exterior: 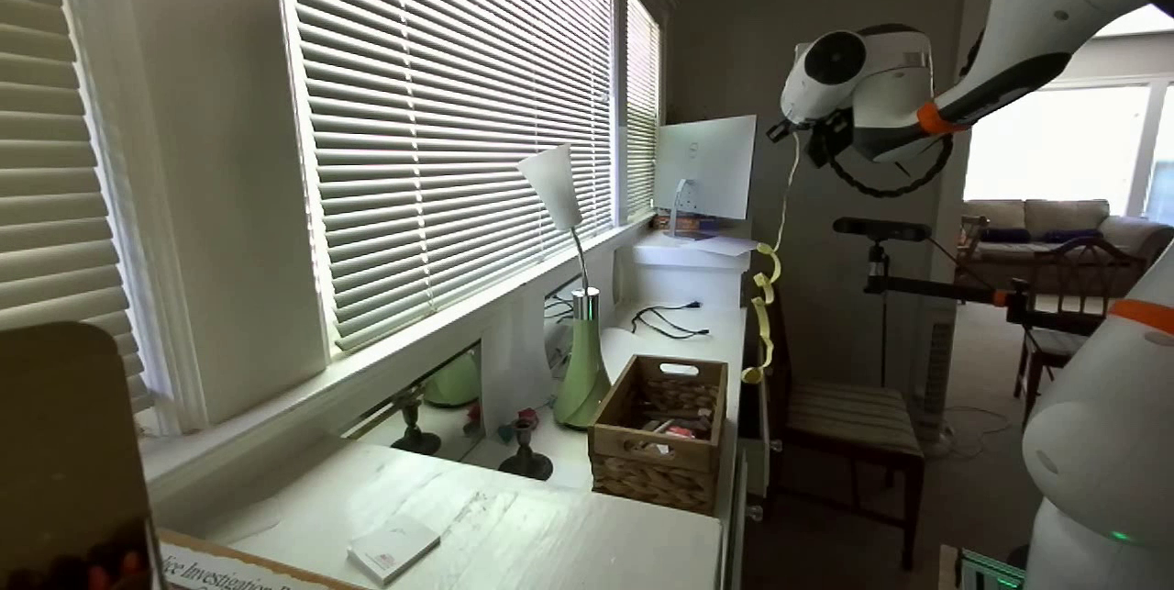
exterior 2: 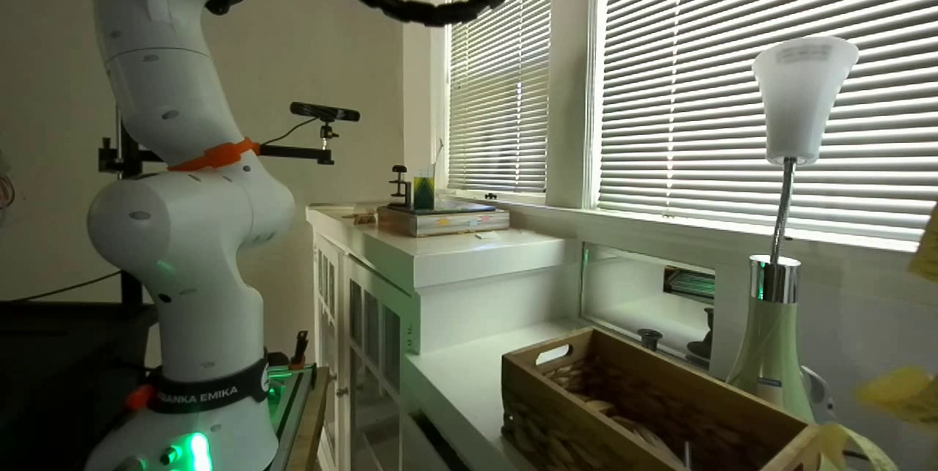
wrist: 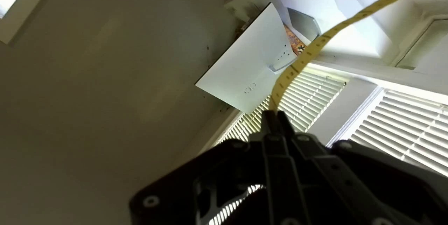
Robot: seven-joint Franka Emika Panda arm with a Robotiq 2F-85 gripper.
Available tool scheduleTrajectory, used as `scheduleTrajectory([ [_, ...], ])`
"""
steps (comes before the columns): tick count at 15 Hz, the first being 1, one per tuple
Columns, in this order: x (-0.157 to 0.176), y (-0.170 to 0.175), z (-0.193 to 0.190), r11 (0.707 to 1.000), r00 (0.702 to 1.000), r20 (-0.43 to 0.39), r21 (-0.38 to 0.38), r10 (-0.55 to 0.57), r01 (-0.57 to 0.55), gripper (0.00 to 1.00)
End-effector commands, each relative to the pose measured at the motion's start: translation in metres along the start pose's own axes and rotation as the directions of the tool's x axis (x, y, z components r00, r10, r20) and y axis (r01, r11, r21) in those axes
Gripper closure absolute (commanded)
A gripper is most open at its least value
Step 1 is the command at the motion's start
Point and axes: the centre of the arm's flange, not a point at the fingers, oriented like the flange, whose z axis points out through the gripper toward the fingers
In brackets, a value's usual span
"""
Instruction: Take the yellow ribbon out of the basket.
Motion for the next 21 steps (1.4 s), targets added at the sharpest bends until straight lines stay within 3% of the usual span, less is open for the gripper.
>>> scheduleTrajectory([
  [1,0.020,0.000,0.051,0.999,0.999,-0.046,0.049,-0.016,0.019,1.00],
  [9,0.057,-0.045,0.093,0.994,0.995,-0.080,0.096,-0.051,0.059,1.00],
  [21,0.114,-0.141,0.111,0.986,0.994,-0.006,0.129,-0.106,0.106,1.00],
])
